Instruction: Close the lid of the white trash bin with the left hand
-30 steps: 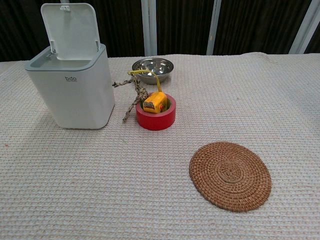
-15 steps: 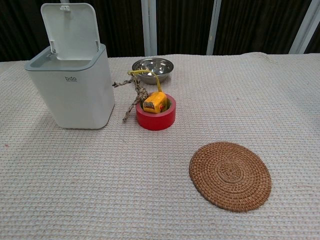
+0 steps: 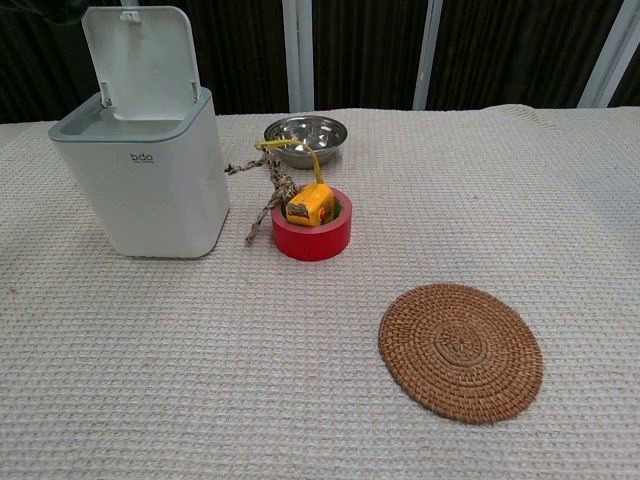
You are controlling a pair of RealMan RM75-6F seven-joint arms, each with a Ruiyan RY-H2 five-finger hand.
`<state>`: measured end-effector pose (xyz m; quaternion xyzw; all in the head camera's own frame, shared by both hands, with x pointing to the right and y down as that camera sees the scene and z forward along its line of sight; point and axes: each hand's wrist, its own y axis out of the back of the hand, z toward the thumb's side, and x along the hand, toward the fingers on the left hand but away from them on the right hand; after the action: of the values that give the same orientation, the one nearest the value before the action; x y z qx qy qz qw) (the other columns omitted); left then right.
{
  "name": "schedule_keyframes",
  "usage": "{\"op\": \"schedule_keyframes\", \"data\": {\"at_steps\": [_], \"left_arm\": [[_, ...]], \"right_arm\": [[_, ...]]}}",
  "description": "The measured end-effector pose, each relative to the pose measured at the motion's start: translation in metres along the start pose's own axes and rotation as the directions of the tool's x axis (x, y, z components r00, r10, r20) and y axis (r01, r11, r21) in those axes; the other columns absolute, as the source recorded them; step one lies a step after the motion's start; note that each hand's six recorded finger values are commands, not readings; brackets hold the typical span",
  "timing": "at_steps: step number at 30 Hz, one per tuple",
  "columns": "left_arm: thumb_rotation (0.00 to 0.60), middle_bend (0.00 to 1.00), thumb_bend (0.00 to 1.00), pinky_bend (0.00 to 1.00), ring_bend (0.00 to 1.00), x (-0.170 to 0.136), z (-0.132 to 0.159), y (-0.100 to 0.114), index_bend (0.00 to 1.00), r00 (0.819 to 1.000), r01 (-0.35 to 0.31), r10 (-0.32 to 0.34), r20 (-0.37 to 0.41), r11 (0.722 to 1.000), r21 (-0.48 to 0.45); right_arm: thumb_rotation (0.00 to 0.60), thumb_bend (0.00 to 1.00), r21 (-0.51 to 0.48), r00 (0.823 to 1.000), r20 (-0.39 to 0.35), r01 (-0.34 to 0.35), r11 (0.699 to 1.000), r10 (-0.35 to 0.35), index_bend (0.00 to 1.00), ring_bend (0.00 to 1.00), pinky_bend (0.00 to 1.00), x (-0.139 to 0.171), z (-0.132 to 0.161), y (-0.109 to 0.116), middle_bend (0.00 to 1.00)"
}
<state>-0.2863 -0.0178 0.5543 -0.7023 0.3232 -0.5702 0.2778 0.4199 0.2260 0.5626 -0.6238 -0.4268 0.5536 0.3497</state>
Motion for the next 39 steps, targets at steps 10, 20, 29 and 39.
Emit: {"op": "schedule_keyframes", "data": {"at_steps": [10,20,29,39], "left_arm": [[0.6,1.0,0.67,0.99,0.99,0.008,0.016,-0.018,0.17,0.996,0.093,-0.092,-0.016,0.996,0.011],[0.6,1.0,0.69,0.99,1.0,-0.008,0.028,-0.018,0.24,0.989,0.144,-0.143,0.037,0.99,-0.009],[0.6,1.0,0.69,0.99,1.0,-0.022,0.024,-0.013,0.28,0.986,0.161,-0.16,0.05,0.987,-0.008],[0.6,1.0,0.69,0.99,1.0,-0.037,0.012,-0.018,0.28,0.976,0.216,-0.215,0.04,0.976,-0.009]], "right_arm": [[0.6,0.24,0.002,1.0,0.006,0.006,1.0,-0.006,0.0,0.0,0.0,0.003,-0.003,0.003,0.0],[0.6,0.24,0.007,1.0,0.009,0.009,1.0,-0.009,0.0,0.0,0.0,0.004,-0.004,0.004,0.0],[0.6,0.24,0.004,1.0,0.005,0.007,1.0,-0.007,0.0,0.0,0.0,0.005,-0.003,0.003,0.0],[0.6,0.24,0.001,1.0,0.003,0.006,1.0,-0.006,0.0,0.0,0.0,0.005,-0.002,0.003,0.0]]}}
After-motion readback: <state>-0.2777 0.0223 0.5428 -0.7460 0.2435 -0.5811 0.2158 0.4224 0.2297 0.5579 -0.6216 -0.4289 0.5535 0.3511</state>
